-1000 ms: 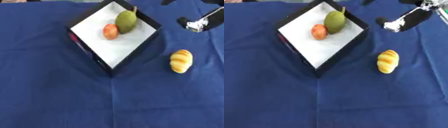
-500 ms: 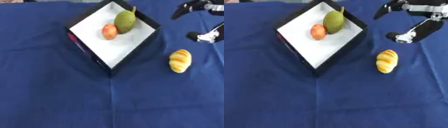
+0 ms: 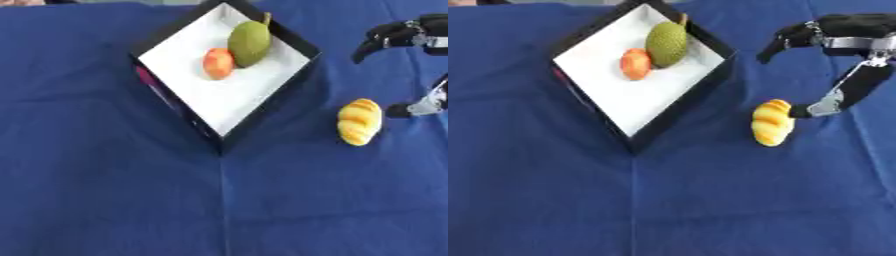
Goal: Pick up objects on the table and place them in the box.
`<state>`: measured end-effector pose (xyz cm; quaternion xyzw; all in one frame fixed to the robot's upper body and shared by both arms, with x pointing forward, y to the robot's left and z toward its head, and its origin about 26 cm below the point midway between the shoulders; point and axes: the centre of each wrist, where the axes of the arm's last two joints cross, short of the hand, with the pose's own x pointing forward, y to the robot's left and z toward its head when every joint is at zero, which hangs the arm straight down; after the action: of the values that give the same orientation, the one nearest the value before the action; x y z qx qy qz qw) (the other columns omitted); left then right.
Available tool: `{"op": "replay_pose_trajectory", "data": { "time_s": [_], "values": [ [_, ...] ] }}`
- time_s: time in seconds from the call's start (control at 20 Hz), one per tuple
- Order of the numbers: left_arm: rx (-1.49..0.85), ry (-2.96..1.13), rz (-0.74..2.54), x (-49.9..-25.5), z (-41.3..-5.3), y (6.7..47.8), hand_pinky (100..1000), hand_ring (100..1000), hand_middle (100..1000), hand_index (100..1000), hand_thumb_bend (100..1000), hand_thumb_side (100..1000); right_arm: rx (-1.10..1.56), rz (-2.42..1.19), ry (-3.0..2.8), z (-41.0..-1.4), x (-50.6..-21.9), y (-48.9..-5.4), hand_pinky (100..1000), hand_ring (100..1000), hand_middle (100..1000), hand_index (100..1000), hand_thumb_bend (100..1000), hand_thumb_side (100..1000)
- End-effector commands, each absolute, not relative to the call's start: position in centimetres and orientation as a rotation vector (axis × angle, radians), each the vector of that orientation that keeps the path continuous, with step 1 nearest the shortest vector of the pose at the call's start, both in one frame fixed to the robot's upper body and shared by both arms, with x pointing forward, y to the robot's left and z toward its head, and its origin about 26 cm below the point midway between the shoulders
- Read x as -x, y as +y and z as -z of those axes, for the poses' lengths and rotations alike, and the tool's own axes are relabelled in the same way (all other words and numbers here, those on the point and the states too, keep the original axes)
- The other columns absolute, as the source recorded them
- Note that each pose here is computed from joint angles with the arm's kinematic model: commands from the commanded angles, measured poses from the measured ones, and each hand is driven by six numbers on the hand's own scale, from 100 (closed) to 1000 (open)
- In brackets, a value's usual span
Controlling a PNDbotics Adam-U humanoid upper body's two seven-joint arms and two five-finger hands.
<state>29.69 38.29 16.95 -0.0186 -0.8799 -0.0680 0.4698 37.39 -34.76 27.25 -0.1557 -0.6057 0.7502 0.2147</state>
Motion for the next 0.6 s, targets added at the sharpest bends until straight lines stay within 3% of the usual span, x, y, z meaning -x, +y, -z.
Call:
{"op": "replay_pose_trajectory", "data": {
  "time_s": [0.05, 0.6],
  "values": [
    [0.038, -2.169, 0.193, -29.6, -17.6, 38.5, 694, 721, 714, 783, 100, 665, 0.356, -2.575, -1.426, -27.8, -37.4, -35.1, 1000, 875, 779, 894, 449, 451],
    [0.039, -2.153, 0.188, -29.6, -17.3, 38.5, 694, 719, 707, 779, 100, 665, 0.394, -2.551, -1.356, -24.1, -38.7, -35.2, 1000, 846, 772, 879, 450, 470]
  ]
}}
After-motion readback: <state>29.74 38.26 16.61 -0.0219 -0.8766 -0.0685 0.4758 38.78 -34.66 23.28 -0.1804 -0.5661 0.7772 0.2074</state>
